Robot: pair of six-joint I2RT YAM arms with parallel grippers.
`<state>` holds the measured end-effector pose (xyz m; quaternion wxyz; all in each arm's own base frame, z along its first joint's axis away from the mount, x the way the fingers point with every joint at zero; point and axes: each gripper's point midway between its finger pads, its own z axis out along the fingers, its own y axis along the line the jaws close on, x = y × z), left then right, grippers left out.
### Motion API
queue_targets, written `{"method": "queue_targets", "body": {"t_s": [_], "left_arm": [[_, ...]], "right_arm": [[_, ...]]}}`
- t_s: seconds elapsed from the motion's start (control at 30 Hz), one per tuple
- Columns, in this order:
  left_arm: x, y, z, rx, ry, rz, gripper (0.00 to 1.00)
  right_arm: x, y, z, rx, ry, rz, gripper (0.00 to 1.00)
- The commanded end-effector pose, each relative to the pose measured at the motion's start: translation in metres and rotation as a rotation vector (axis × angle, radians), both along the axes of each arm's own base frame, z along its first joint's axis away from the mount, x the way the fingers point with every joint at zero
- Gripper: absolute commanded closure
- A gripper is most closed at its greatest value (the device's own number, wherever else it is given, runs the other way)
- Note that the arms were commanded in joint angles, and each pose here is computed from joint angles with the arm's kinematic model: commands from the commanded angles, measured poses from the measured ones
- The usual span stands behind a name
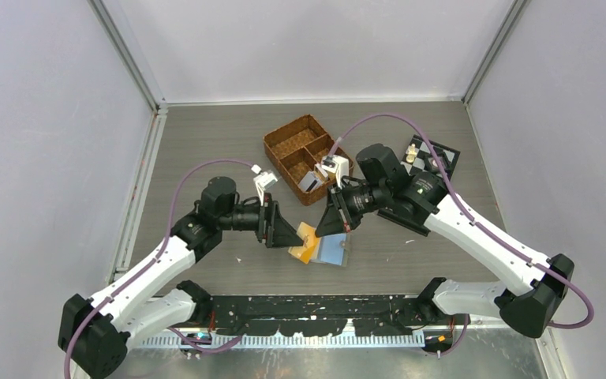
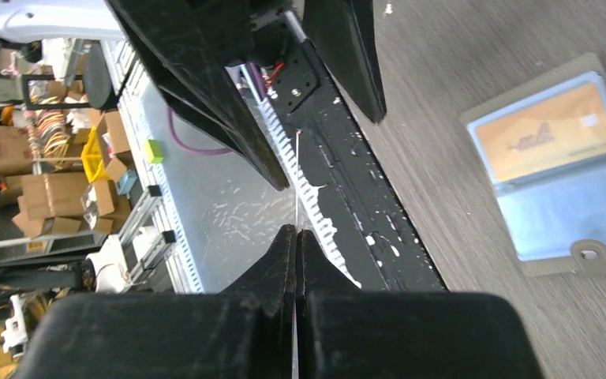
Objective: Put the credit cards into the card holder
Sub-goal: Insert the credit card into the card holder.
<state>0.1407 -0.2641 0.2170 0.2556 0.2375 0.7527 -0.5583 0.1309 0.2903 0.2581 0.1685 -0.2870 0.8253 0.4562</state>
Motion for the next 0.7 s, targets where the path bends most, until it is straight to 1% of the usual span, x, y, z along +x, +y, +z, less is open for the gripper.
{"method": "queue_targets", "body": {"t_s": [0.0, 0.03, 0.07, 0.1, 0.17, 0.2, 0.23, 0.27, 0.3, 0.33, 0.4, 0.47, 0.53, 0.6, 0.67], "left_arm": [[-0.023, -0.012, 0.025, -0.109, -0.037, -0.146, 0.37], [-0.025, -0.012, 0.025, -0.11, -0.036, -0.155, 0.43], [-0.028, -0.014, 0.025, -0.113, -0.035, -0.167, 0.51], [-0.031, -0.015, 0.026, -0.116, -0.035, -0.184, 0.63], [-0.035, -0.016, 0.026, -0.122, -0.028, -0.208, 0.91], [-0.036, -0.017, 0.026, -0.123, -0.026, -0.212, 0.99], [-0.036, -0.017, 0.026, -0.124, -0.028, -0.211, 1.0], [-0.034, -0.016, 0.026, -0.124, -0.037, -0.199, 1.0], [-0.032, -0.016, 0.026, -0.123, -0.048, -0.182, 1.0], [-0.03, -0.016, 0.027, -0.125, -0.061, -0.159, 1.0], [-0.022, -0.015, 0.03, -0.134, -0.09, -0.097, 1.0], [-0.015, -0.014, 0.035, -0.16, -0.114, -0.036, 1.0], [-0.008, -0.012, 0.039, -0.184, -0.127, 0.023, 1.0], [-0.004, -0.012, 0.04, -0.202, -0.132, 0.055, 1.0], [-0.001, -0.012, 0.042, -0.217, -0.134, 0.073, 1.0]], "right_arm": [[-0.018, 0.005, 0.031, 0.132, -0.028, 0.106, 1.0], [-0.019, 0.005, 0.031, 0.135, -0.03, 0.115, 1.0], [-0.019, 0.005, 0.031, 0.134, -0.031, 0.117, 1.0], [-0.018, 0.005, 0.031, 0.129, -0.037, 0.116, 0.99], [-0.014, 0.004, 0.029, 0.112, -0.05, 0.101, 0.99], [-0.011, 0.004, 0.027, 0.099, -0.059, 0.084, 0.96], [-0.006, 0.003, 0.025, 0.085, -0.07, 0.06, 0.88], [0.0, 0.001, 0.021, 0.064, -0.087, 0.023, 0.74], [0.005, -0.001, 0.02, 0.054, -0.1, -0.01, 0.61], [0.011, -0.004, 0.017, 0.042, -0.113, -0.051, 0.51], [0.022, -0.008, 0.015, 0.052, -0.13, -0.13, 0.39], [0.027, -0.007, 0.016, 0.106, -0.133, -0.185, 0.33], [0.03, -0.002, 0.021, 0.182, -0.118, -0.227, 0.32], [0.029, 0.006, 0.02, 0.257, -0.08, -0.241, 0.33], [0.027, 0.014, 0.019, 0.33, -0.027, -0.235, 0.38]]}}
